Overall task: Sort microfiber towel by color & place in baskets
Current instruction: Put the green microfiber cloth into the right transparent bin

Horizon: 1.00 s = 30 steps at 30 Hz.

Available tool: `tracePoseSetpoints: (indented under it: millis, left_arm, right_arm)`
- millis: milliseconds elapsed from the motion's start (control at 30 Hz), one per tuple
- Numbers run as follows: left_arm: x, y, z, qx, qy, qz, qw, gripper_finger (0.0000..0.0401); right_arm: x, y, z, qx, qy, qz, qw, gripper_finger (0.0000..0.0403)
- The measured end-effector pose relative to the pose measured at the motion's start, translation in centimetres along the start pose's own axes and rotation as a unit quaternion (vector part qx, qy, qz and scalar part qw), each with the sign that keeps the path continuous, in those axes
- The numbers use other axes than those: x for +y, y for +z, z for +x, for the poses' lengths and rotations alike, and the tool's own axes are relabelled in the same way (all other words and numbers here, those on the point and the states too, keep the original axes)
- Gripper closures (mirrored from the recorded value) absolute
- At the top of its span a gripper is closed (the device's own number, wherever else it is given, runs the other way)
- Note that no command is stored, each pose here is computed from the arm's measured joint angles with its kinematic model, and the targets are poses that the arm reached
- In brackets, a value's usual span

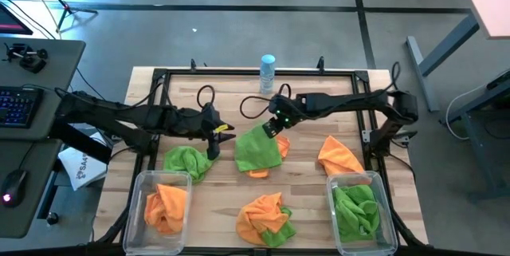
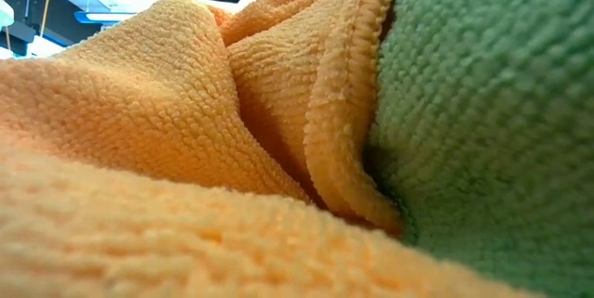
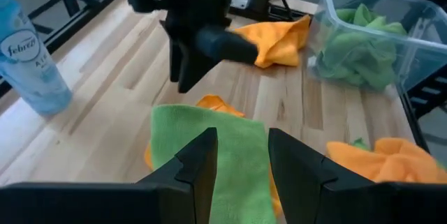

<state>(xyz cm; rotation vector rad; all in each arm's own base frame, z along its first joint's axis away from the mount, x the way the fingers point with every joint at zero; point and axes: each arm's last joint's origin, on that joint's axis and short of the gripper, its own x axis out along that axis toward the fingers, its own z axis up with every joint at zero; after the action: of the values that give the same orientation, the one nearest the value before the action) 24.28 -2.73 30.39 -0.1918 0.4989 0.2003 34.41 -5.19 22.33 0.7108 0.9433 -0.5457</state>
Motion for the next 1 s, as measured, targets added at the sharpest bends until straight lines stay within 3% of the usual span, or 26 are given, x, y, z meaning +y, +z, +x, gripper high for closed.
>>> tracePoseSetpoints:
  millis: [367,500,733,1000]
  left_arm:
    - [0.0,0.0,0.0,-0.003,0.009,-0.042,0.999,0.0284]
    - [0.1,0.0,0.0,-0.005,0.014,-0.042,0.999,0.0284]
    - [0.1,-0.1,0.0,-0.001,0.016,-0.038,0.999,0.0284]
    - [0.3,-0.6,0.0,0.028,0.025,0.008,0.999,0.0284]
  right_arm:
    - [0.0,-0.1,5.1,0.033,0.023,-0.056,0.998,0.0269]
    - [0.7,-0.3,5.9,0.043,0.066,-0.081,0.994,0.0279]
    - [2.1,-1.2,5.7,0.037,0.081,-0.103,0.991,0.0392]
    - [3.4,-1.8,1.1,-0.008,0.071,-0.077,0.994,0.0399]
